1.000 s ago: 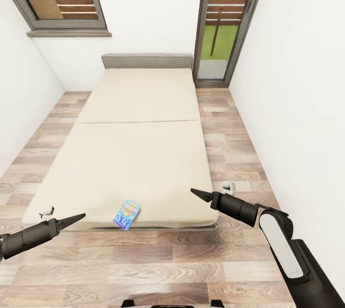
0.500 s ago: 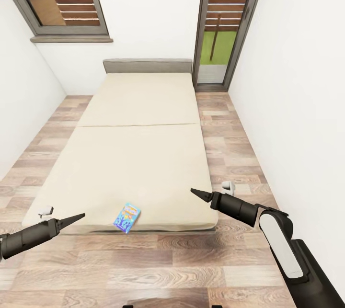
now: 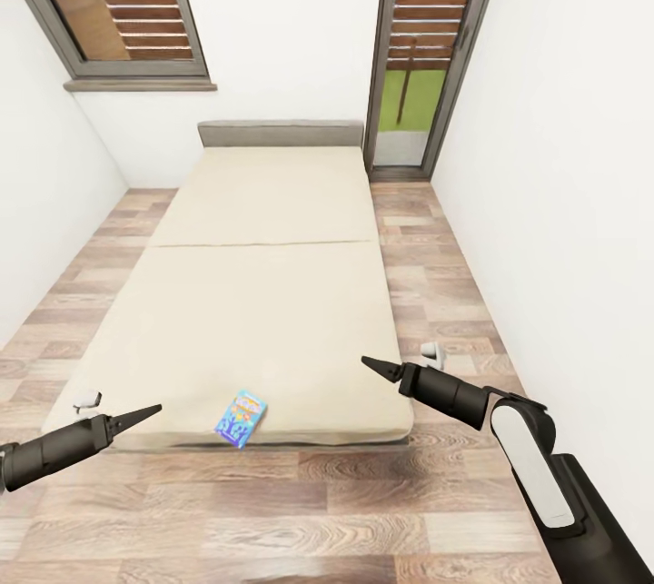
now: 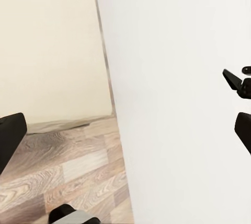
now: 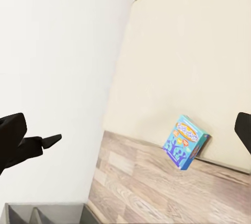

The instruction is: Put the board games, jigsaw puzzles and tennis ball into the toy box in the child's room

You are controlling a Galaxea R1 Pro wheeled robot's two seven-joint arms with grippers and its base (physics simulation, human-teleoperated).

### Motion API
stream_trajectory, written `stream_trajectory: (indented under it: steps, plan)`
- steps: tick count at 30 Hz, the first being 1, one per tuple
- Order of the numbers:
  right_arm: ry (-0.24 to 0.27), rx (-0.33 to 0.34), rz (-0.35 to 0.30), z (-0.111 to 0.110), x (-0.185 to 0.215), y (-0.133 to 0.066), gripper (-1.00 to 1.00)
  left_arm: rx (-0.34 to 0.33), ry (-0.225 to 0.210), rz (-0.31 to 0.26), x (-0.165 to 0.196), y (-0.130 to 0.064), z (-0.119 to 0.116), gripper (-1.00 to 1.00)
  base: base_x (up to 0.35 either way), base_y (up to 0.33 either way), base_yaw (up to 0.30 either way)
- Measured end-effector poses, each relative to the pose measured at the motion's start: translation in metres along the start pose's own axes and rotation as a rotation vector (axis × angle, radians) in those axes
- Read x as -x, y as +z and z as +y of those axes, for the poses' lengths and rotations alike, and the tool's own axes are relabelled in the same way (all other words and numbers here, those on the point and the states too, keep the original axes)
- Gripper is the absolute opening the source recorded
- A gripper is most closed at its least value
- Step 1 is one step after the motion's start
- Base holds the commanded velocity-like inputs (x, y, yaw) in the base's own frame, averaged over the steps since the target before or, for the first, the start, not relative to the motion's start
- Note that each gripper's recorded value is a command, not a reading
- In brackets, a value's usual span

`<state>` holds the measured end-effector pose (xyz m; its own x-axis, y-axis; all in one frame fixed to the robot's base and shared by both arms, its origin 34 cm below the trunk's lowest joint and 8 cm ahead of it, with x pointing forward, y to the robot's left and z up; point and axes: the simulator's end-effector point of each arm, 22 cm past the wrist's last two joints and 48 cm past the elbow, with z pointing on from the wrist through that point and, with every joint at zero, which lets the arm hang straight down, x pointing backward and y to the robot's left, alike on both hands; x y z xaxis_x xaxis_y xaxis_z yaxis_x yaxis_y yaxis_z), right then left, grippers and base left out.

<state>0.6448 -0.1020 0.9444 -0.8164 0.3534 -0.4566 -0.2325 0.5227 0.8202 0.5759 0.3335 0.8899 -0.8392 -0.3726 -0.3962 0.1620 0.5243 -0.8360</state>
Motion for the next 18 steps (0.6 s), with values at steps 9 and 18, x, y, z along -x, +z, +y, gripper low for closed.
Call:
stream_trajectory:
  steps: [9,18]
  plan:
    - [-0.012,0.005,-0.01,0.006,0.005,-0.002,1.0,-0.006,0.012,-0.009,0.005,-0.002,-0.006,1.0,0.0,0.0,0.0]
    - [-0.024,0.01,-0.018,0.012,0.01,-0.005,1.0,-0.017,0.024,-0.023,0.01,-0.006,-0.012,1.0,0.0,0.0,0.0]
